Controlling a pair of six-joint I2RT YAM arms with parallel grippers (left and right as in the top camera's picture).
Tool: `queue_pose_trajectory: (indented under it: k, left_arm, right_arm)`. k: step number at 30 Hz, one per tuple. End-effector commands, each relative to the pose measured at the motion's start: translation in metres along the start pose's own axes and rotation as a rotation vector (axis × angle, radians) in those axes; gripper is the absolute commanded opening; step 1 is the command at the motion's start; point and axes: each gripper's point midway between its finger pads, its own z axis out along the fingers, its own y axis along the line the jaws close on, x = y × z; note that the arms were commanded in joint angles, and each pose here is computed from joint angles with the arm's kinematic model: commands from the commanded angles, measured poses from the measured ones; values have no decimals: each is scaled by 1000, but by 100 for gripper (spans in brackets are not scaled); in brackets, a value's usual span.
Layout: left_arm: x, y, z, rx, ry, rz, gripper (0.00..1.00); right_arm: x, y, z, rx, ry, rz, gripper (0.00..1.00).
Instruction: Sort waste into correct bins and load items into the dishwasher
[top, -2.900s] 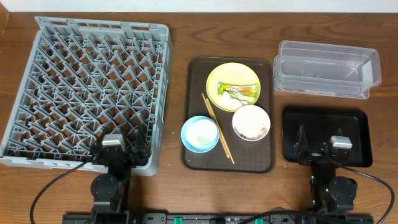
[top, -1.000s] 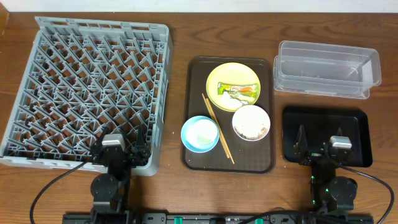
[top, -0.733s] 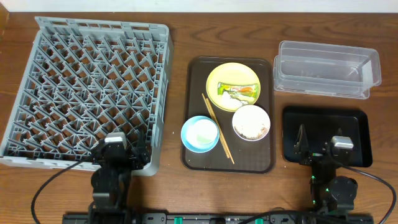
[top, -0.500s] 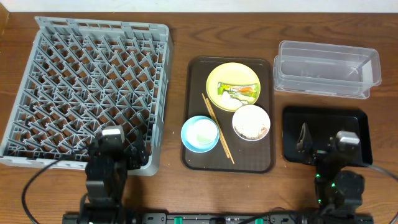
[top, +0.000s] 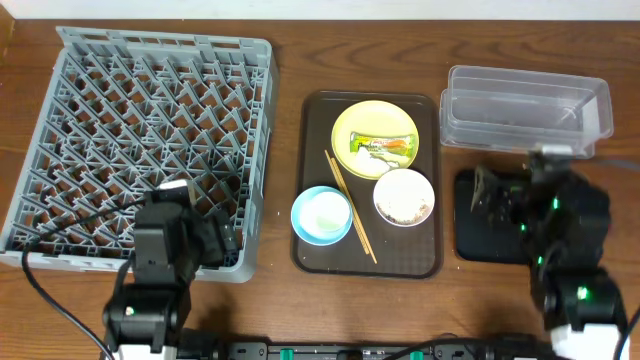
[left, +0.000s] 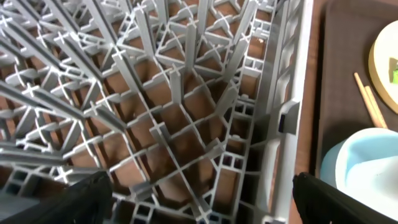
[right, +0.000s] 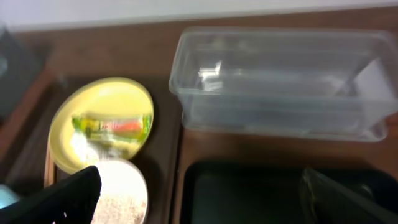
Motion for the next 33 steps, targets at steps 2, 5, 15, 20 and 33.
queue_pose_trajectory:
  k: [2,5,15,20,33]
  left_arm:
    - [-16,-3,-12,-2,-1,-38,95]
    - [-18,-3,-14,-2,-2,-38,95]
    - [-19,-3,-14,-2,-6,-38,95]
    - [-19,-3,-14,-1,-8,-38,95]
    - [-19,-4,-14,-1,-8,-38,95]
  right_arm:
    - [-16,12,8,-53,90,-134,99]
    - [-23,15,14,-72,142,-141,99]
    - [-40,49,25,-260,89,-112,99]
    - [-42,73,32,-318,75,-156,99]
    - [-29,146,76,-445,261,-341,99]
